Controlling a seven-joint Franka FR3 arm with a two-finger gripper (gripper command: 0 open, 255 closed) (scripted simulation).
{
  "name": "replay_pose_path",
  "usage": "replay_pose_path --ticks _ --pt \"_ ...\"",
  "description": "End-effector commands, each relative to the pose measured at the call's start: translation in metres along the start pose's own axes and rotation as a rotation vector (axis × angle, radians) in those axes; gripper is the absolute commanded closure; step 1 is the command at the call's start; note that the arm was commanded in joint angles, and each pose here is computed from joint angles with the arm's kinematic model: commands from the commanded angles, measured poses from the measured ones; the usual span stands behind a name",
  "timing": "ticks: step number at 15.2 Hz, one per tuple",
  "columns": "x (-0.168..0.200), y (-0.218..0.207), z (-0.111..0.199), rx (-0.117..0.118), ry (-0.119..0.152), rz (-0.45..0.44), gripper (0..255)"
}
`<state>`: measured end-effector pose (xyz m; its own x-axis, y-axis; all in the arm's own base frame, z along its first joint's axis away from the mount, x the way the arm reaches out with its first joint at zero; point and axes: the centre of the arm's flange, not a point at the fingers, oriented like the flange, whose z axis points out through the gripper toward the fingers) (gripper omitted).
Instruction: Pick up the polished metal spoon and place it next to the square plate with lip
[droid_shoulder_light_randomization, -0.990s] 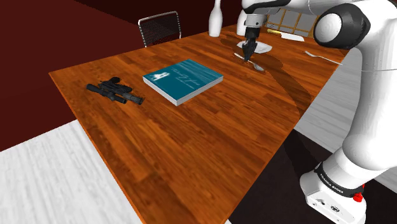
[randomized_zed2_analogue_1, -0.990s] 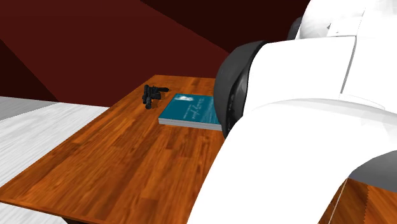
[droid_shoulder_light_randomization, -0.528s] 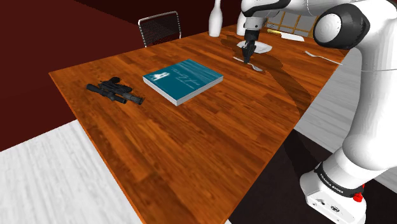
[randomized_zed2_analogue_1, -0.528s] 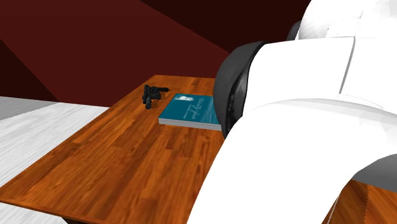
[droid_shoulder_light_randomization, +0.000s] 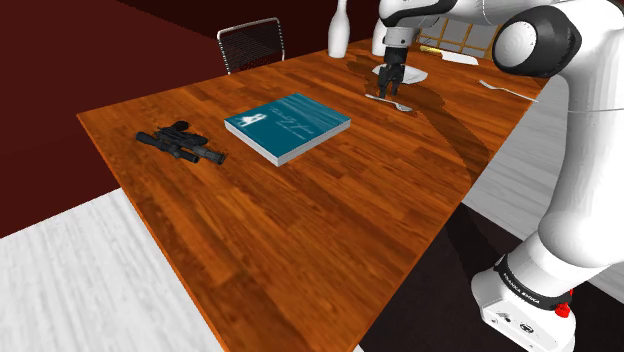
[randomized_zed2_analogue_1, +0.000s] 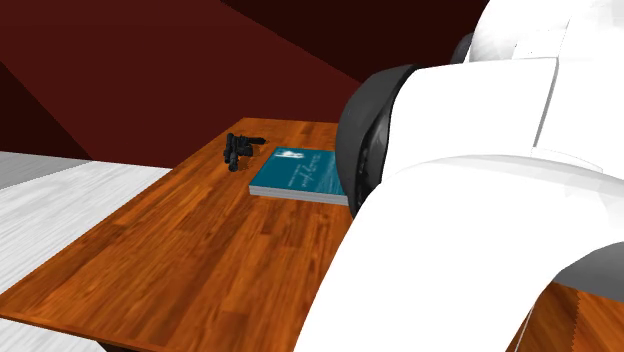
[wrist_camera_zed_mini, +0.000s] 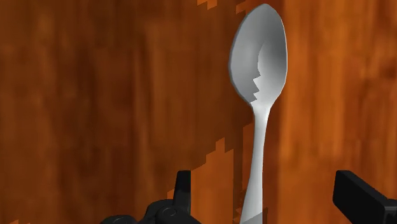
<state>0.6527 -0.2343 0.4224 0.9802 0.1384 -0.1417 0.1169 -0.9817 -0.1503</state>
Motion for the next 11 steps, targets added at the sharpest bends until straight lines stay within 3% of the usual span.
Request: replay_pose_path --ticks 1,4,11 --pt "0.000 0.000 -0.013 0.000 0.000 0.000 0" --pt "0.000 0.000 -0.050 0.000 0.000 0.000 0" --pt "0.000 0.000 -0.050 0.000 0.000 0.000 0"
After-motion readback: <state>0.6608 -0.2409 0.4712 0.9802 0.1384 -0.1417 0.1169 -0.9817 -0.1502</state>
